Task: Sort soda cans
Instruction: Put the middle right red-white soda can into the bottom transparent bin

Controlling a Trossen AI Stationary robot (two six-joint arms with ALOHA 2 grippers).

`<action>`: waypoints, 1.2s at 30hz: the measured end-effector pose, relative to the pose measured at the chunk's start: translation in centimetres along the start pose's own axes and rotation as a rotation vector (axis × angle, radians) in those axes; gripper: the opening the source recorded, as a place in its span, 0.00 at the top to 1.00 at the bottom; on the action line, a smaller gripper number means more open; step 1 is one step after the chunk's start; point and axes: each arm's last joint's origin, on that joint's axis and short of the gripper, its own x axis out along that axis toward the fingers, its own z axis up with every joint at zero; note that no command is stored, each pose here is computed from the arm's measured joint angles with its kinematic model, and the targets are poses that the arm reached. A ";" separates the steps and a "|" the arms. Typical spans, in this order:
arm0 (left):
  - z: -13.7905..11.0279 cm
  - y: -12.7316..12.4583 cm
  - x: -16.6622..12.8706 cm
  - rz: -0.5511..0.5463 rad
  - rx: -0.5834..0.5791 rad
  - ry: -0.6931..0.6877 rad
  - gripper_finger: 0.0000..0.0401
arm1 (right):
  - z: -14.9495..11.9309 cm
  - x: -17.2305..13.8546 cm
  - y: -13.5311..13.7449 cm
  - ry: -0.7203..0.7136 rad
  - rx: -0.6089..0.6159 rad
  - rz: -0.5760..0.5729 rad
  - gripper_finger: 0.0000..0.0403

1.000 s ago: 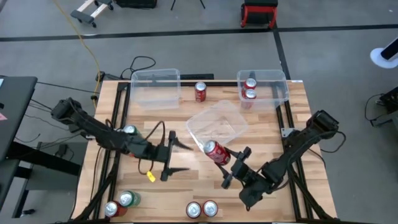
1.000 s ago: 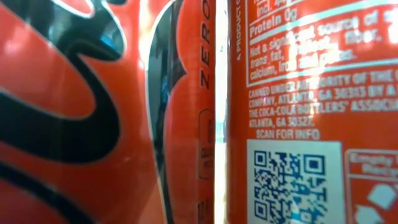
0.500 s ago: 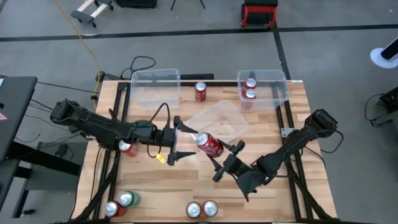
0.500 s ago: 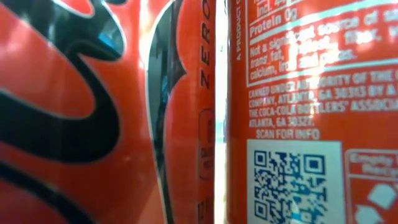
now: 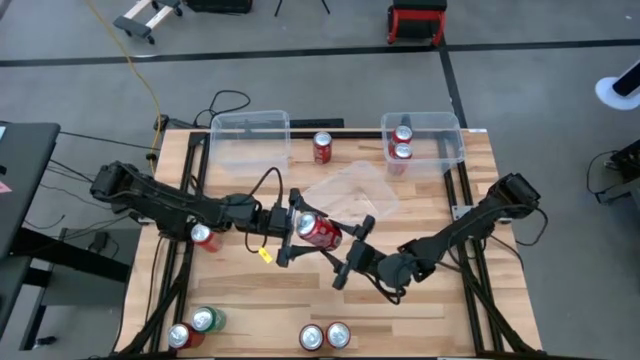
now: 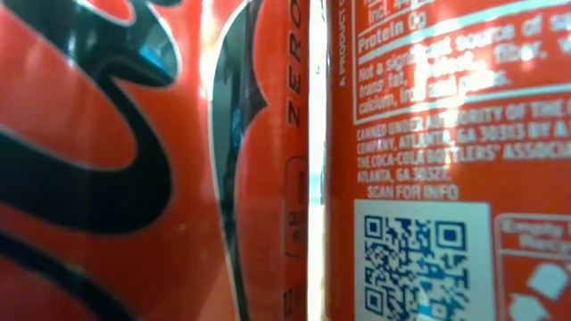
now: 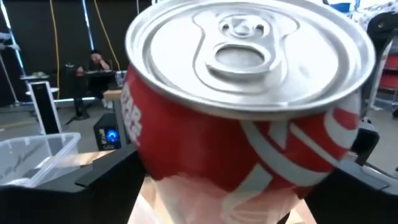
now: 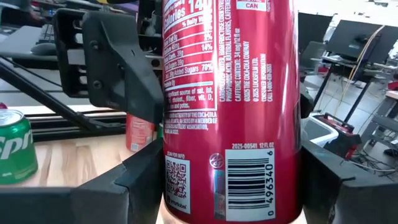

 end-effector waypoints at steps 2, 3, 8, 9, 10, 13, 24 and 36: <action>0.0 0.0 0.0 0.000 0.000 -0.005 0.13 | 0.0 0.0 0.0 0.000 -0.002 0.001 0.30; 0.1 0.0 0.0 0.000 0.001 -0.009 0.16 | 0.0 -0.1 0.0 -0.001 -0.002 0.002 0.30; 0.3 0.0 0.0 0.001 0.007 -0.031 0.27 | 0.1 -0.1 0.0 -0.002 -0.002 0.002 0.30; 0.3 0.0 0.0 0.001 0.007 -0.034 0.27 | 0.1 -0.1 0.0 -0.002 -0.002 0.002 0.30; 0.3 0.0 0.0 0.001 0.007 -0.034 0.27 | 0.0 -0.1 0.0 -0.002 -0.003 0.002 0.30; 0.3 0.0 0.0 0.002 0.003 -0.033 0.27 | -0.1 0.1 0.0 0.006 0.001 0.011 0.29; -0.6 0.5 0.0 0.107 0.091 0.075 0.27 | 0.1 -0.2 -2.5 0.155 0.151 0.106 0.12; -2.5 2.6 -0.4 0.282 0.168 0.278 0.27 | 3.1 -2.4 -7.4 0.231 0.190 0.175 0.06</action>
